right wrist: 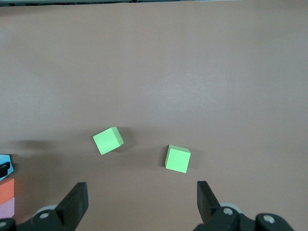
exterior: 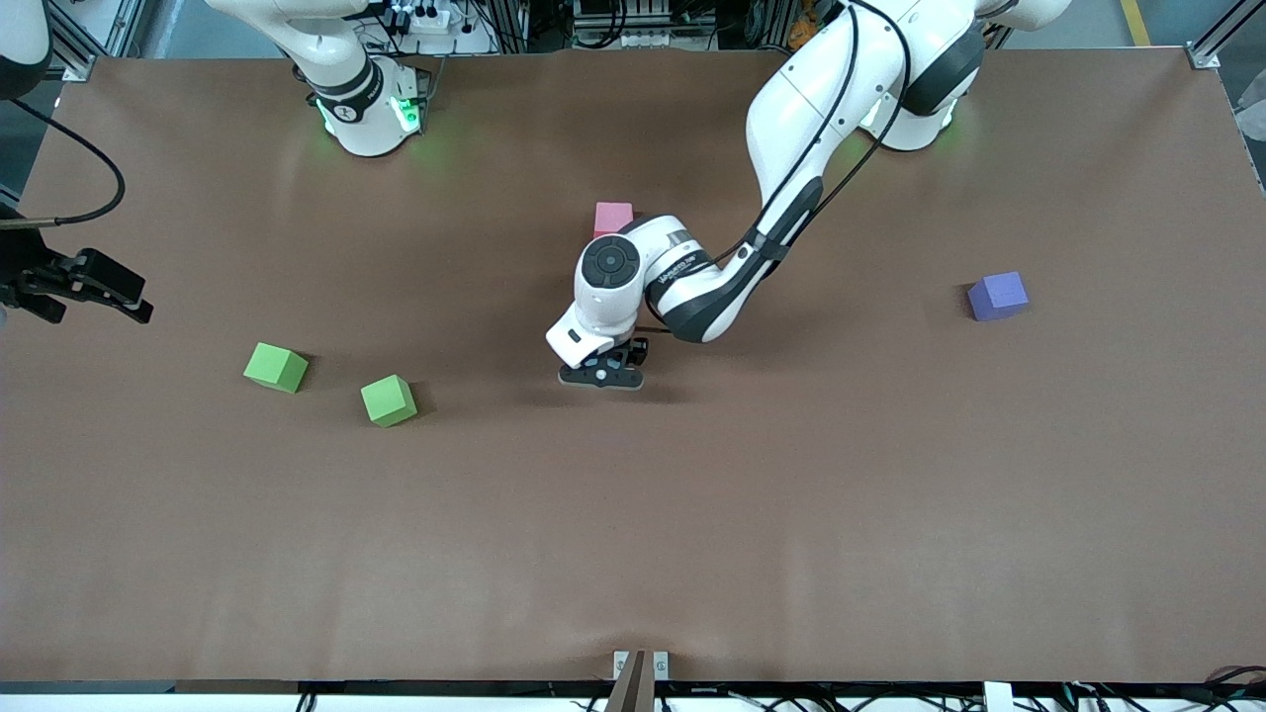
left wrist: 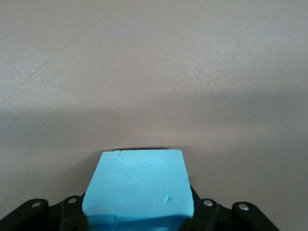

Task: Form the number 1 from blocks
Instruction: 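Lower the cyan cube at the row's orange end and open the left gripper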

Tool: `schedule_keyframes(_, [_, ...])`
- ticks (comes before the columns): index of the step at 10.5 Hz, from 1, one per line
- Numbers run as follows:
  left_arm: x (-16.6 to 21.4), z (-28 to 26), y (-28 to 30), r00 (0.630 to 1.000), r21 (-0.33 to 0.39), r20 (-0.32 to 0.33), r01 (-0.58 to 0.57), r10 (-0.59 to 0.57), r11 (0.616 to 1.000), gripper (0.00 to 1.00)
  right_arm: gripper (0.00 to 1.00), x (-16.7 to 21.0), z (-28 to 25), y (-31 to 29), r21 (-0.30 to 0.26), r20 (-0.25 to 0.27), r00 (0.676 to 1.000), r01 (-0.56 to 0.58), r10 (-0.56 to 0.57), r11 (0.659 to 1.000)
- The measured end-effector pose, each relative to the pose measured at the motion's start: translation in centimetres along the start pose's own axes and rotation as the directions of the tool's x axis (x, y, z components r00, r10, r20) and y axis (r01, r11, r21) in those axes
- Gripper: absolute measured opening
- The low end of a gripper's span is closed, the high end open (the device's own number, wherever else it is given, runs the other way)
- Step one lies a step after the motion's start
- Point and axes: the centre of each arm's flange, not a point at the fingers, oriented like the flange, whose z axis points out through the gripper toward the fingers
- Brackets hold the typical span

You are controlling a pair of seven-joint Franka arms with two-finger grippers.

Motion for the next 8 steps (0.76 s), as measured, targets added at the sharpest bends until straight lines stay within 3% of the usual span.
schedule_keyframes(3, [-0.5,0.1,0.3,1.0,0.012,0.01,-0.005,0.005,1.0,0.63,1.0,0.0,0.0,0.0,0.0,0.0,1.0,0.0,0.0,1.0])
schedule_keyframes(6, [-2.3,1.9,0.6,0.999,0.076,0.028,-0.042,0.04,0.996,0.99,1.0,0.0,0.0,0.0,0.0,0.0,1.0,0.001,-0.001,1.0])
schedule_keyframes(8, [-2.4,2.0,0.7,0.999,0.082,0.022,-0.048,0.047,0.995,1.0,1.0,0.0,0.0,0.0,0.0,0.0,1.0,0.001,-0.001,1.0])
